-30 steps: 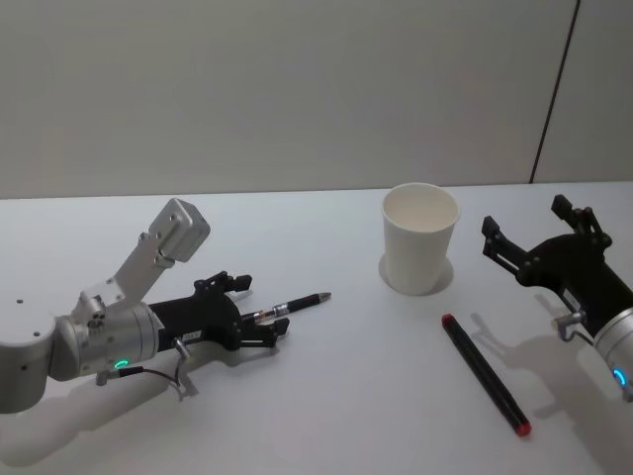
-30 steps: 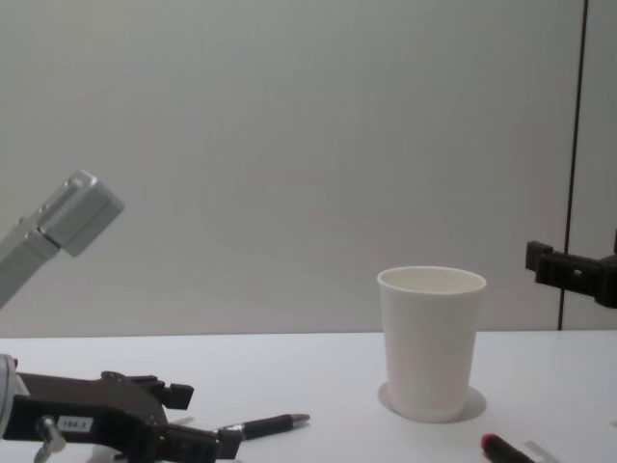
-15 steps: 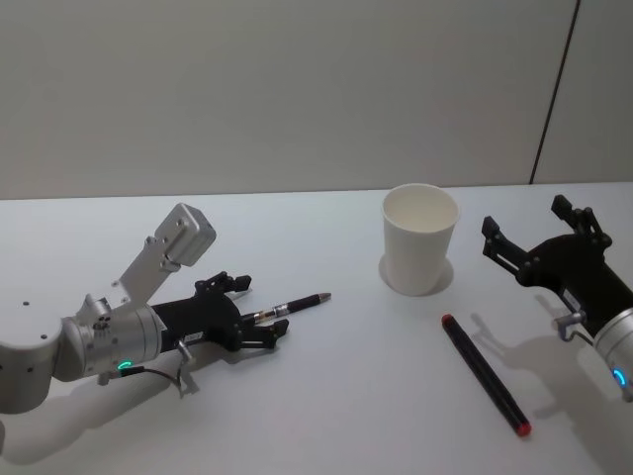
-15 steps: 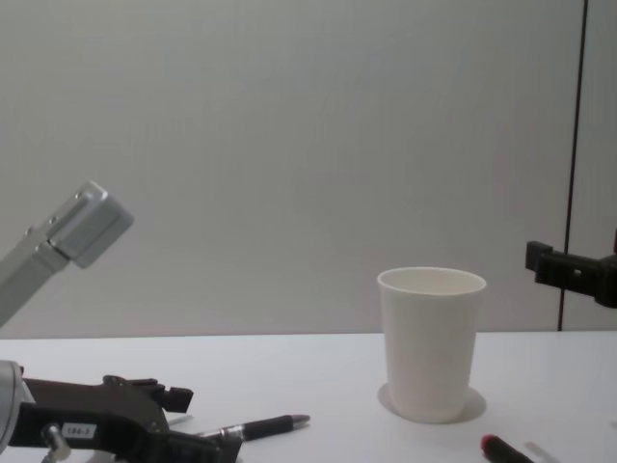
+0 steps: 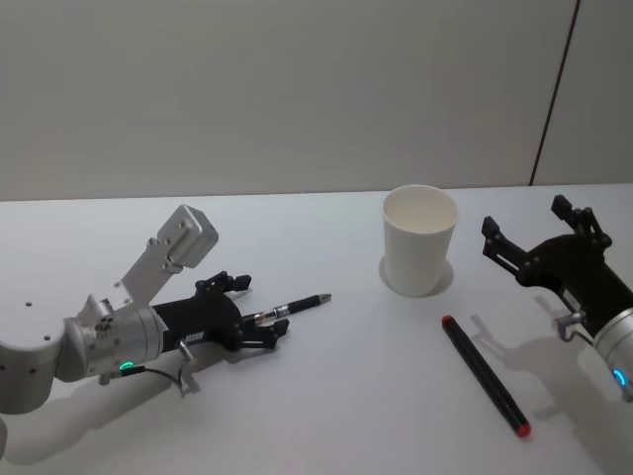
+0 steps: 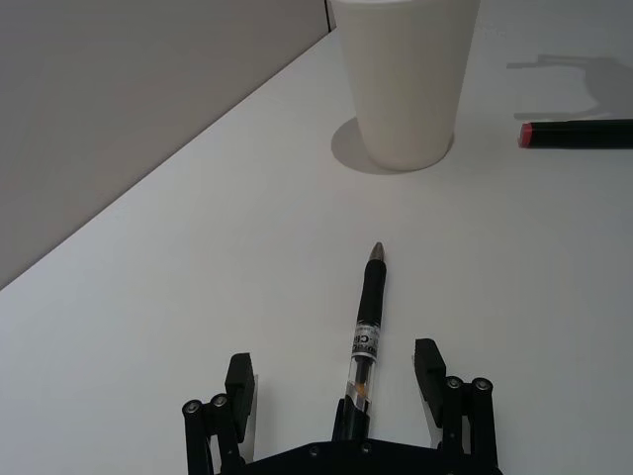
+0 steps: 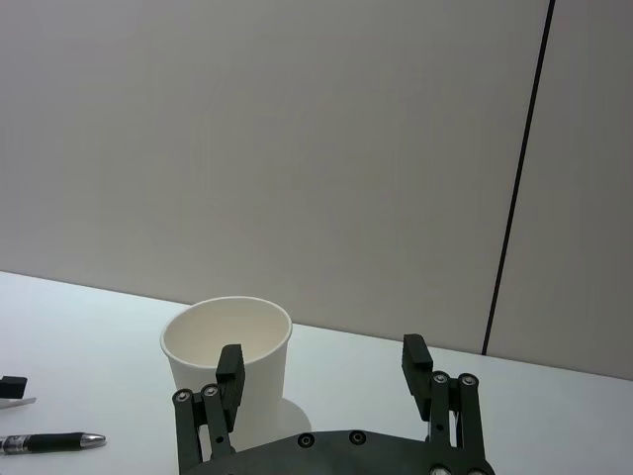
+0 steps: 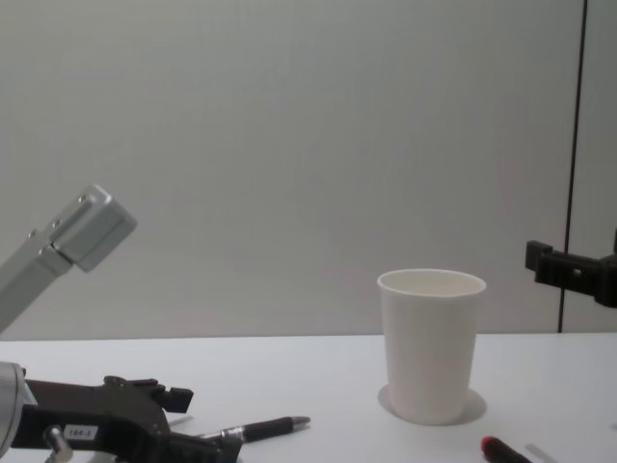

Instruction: Place the pen into the pen holder.

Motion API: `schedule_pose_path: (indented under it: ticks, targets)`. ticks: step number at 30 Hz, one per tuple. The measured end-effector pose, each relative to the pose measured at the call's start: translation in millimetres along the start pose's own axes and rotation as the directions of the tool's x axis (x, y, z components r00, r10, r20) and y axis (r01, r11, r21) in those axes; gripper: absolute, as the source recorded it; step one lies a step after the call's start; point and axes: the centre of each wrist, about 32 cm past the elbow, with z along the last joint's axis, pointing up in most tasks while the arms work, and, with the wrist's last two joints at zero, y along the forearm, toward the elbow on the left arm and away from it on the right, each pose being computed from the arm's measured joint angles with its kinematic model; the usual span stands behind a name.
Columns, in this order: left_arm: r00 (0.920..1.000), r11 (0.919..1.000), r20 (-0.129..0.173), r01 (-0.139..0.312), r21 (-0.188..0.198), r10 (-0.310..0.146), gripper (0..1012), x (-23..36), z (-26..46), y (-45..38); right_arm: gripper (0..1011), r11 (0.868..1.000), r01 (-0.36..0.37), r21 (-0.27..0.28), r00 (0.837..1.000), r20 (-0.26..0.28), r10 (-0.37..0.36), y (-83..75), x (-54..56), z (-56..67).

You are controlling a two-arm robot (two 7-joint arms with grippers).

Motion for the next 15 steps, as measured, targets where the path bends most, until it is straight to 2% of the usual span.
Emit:
schedule_pose_path:
  ticks: [15]
  targets:
    - [1.0,1.0,0.002,-0.002,0.005,0.002,954,-0.4,-1.2,-0.6,1002,1.0,0.0,0.0,1.0,0.0,0.0,0.0,0.0,0.0]
